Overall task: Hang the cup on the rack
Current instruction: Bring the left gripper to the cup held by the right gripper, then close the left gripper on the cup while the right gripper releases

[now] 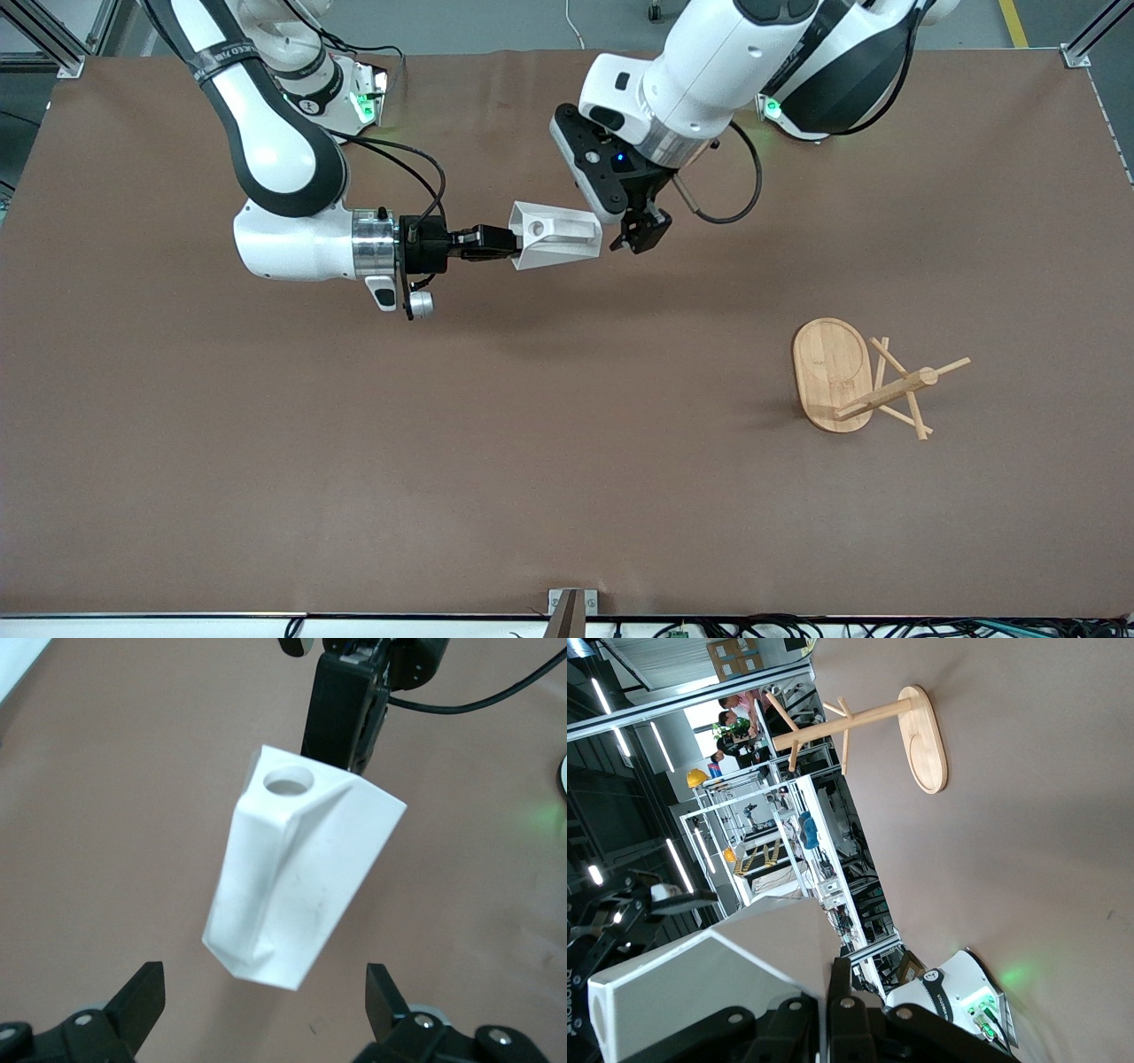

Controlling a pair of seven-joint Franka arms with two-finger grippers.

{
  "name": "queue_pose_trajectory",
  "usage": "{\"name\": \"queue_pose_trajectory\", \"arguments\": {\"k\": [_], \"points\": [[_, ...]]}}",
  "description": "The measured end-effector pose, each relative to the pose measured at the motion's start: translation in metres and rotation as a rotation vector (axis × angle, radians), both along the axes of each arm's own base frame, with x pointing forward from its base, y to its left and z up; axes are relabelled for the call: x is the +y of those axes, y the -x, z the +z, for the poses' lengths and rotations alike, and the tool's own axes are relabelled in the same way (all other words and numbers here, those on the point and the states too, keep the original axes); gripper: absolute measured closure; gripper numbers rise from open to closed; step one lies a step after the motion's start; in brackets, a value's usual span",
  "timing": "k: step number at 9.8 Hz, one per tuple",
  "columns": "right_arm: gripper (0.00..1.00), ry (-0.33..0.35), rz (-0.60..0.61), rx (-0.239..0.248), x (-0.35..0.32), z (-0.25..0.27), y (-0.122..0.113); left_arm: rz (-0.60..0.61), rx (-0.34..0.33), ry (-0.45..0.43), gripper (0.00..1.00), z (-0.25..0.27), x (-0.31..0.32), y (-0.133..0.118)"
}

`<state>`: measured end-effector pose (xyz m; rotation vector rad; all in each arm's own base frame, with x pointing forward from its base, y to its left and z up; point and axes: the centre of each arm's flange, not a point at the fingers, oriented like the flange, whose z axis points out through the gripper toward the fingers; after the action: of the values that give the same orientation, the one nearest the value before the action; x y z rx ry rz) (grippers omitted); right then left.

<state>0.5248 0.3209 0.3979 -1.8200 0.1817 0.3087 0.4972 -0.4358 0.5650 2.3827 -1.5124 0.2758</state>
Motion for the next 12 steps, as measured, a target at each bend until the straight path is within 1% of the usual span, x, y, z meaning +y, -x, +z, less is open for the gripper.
{"name": "queue_pose_trajectory", "arguments": {"k": [2,4,6,10,12], "points": [[0.95,0.001,0.006,-0.002,0.002,0.002,0.003,-0.063,-0.034,0.019,0.0,-0.005,-0.008,-0.004],[0.95,0.005,0.008,-0.01,0.002,0.006,0.007,-0.116,-0.049,0.022,0.0,-0.005,-0.016,0.0],[0.95,0.009,0.007,-0.018,0.002,0.01,0.009,-0.182,-0.063,0.017,0.0,-0.012,-0.018,-0.001],[0.95,0.009,0.006,-0.019,0.001,0.01,0.01,-0.229,-0.045,0.011,0.01,-0.028,-0.027,0.002],[0.95,0.011,0.005,-0.018,0.001,0.009,0.01,-0.231,-0.041,0.009,0.08,-0.029,-0.027,0.002]]}}
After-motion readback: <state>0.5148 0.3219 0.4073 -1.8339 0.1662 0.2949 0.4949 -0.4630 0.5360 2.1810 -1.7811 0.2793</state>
